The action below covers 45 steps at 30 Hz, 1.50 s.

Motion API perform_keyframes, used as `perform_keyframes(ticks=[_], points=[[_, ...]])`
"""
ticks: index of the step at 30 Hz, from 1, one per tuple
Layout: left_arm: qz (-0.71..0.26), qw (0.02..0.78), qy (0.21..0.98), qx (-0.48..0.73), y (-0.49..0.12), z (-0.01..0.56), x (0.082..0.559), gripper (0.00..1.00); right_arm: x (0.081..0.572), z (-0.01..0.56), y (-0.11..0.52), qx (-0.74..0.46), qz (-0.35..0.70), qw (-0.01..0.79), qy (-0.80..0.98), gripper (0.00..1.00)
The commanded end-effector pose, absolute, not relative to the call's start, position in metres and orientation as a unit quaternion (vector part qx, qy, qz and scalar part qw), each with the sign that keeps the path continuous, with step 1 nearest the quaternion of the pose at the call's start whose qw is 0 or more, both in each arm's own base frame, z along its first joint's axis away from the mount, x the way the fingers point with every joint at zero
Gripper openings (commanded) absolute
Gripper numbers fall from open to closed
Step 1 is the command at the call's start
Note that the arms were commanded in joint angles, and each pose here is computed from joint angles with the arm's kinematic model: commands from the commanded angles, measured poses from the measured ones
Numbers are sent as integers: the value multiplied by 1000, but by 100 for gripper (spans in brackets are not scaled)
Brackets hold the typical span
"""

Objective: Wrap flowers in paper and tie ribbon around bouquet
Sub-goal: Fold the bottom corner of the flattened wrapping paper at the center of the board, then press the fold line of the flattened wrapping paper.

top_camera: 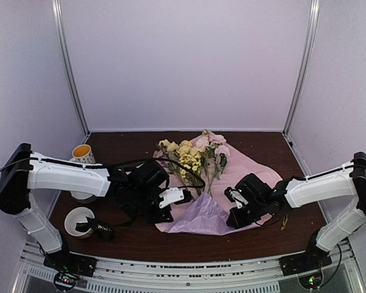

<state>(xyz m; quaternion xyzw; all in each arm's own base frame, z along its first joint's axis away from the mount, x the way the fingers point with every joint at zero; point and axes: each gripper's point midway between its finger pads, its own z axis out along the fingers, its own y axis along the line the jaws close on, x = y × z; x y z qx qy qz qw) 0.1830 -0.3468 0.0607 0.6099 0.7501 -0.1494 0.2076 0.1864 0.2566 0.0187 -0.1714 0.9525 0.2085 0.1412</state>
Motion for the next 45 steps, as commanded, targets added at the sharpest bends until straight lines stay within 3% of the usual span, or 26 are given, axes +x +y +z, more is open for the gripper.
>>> perform_keyframes(ticks=[1, 6, 12, 19, 36, 42, 45], points=[[-141, 298, 693, 641, -392, 124, 178, 37, 179, -5, 240, -150, 181, 122, 964, 7], [-150, 234, 644, 713, -433, 90, 161, 19, 177, -4, 241, -137, 198, 128, 962, 8], [-119, 182, 594, 775, -446, 57, 160, 16, 172, -13, 241, -133, 205, 115, 963, 9], [-52, 80, 610, 787, -393, 1, 153, 12, 170, -15, 236, -130, 202, 118, 964, 9], [-52, 88, 724, 682, -325, 7, 155, 11, 154, -24, 209, -144, 153, 96, 973, 9], [-25, 135, 738, 661, -321, 45, 170, 11, 151, -22, 211, -152, 151, 94, 972, 8], [-44, 174, 729, 661, -347, 75, 172, 13, 154, -15, 217, -153, 154, 101, 971, 8]])
